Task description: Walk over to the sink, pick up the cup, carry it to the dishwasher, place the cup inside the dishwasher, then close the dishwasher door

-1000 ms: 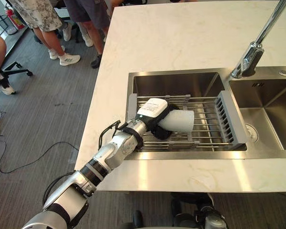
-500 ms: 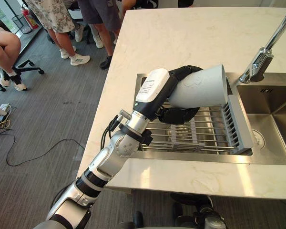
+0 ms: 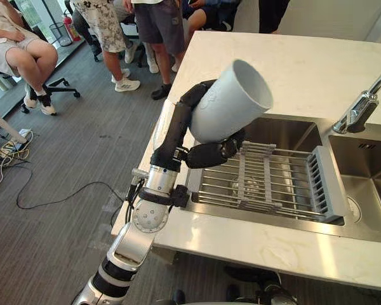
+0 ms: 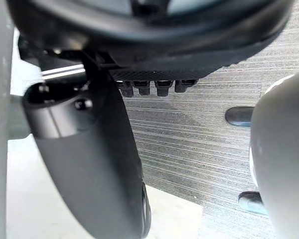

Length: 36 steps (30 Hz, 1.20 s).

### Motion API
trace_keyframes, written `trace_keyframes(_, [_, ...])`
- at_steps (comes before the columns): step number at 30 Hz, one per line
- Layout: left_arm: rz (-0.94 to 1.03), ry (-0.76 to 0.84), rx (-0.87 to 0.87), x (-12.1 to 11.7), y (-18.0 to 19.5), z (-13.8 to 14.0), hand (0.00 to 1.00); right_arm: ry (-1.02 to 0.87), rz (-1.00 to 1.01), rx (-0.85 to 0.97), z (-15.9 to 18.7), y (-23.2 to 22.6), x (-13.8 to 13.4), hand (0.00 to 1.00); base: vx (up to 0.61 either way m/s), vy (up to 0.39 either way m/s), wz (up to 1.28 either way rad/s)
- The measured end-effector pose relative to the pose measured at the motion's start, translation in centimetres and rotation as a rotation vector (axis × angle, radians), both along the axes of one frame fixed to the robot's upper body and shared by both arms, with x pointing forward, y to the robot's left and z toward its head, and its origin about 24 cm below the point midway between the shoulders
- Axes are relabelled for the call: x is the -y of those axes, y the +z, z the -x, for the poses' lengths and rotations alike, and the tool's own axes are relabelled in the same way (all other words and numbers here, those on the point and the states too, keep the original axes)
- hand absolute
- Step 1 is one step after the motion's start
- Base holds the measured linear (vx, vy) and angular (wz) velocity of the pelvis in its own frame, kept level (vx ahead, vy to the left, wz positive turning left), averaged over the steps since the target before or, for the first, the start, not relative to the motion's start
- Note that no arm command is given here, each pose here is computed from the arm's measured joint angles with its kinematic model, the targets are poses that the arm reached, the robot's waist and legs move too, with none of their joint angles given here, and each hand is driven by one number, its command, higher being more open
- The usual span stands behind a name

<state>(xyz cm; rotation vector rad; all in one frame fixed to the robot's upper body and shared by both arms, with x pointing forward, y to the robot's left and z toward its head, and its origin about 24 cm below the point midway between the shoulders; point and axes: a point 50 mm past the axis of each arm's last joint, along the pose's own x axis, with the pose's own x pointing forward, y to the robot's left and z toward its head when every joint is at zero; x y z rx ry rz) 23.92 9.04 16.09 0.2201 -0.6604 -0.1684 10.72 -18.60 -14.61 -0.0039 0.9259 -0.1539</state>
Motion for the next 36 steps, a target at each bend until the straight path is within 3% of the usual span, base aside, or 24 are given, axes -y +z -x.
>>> trace_keyframes(13, [0.23,0.032,-0.186,-2.2,-2.7,1.9,0.0,0.007,-0.013,-0.022,0.8,-0.3,-0.6,1.0,-0.03,-0.004,0.09])
trace_keyframes(21, [0.334,0.046,-0.253,-3.1,-3.8,2.8,0.0,0.072,-0.044,-0.003,-0.5,-0.1,-2.6,1.0,-0.02,0.019,-0.26])
trace_keyframes(31, [0.379,0.04,-0.225,-2.6,-3.1,3.1,0.0,0.141,-0.04,0.047,-2.2,0.6,-4.1,1.0,-0.09,-0.027,0.6])
trace_keyframes(36, [0.464,-0.057,-0.189,-0.4,-1.7,4.0,0.0,0.144,-0.018,0.176,-5.6,2.5,-4.1,1.0,-0.16,-0.236,1.05])
